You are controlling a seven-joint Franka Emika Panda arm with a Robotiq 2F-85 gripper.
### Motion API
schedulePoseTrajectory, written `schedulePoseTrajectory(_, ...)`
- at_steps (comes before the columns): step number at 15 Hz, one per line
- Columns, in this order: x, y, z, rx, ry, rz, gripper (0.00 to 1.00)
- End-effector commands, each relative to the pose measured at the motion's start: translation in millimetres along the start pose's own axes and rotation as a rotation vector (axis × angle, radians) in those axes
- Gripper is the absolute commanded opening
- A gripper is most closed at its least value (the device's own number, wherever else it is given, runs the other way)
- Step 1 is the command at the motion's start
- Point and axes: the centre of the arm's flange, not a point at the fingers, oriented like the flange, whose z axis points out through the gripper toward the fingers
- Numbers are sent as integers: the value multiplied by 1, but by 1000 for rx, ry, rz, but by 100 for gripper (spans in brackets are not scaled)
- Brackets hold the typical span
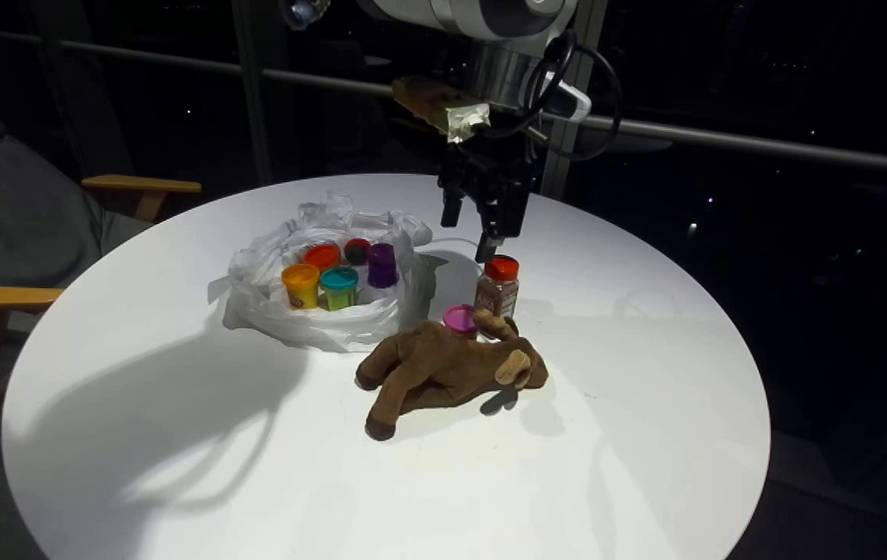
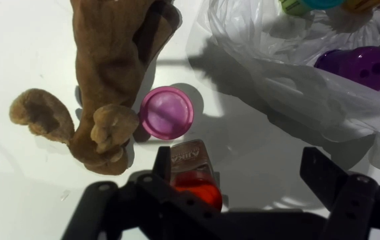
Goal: Put the objects on the table in the plastic
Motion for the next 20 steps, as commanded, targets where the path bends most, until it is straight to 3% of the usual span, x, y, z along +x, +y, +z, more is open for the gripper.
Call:
schedulePoseTrajectory(1,24,-12,0,5,-2,29,100)
schedulePoseTrajectory(2,28,6,3,5,7,38,100)
schedulePoseTrajectory(8,52,33,23,-6,14,96,100)
schedulePoseTrajectory(15,46,28,27,33,-15,88,100)
schedulePoseTrajectory(16,44,26,25,37,-13,86,98)
schedulePoseTrajectory(17,43,25,25,39,-10,86,75)
schedulePoseTrajectory(19,43,25,22,38,0,85,71)
schedulePoseTrajectory(20,44,25,19,41,2,85,64)
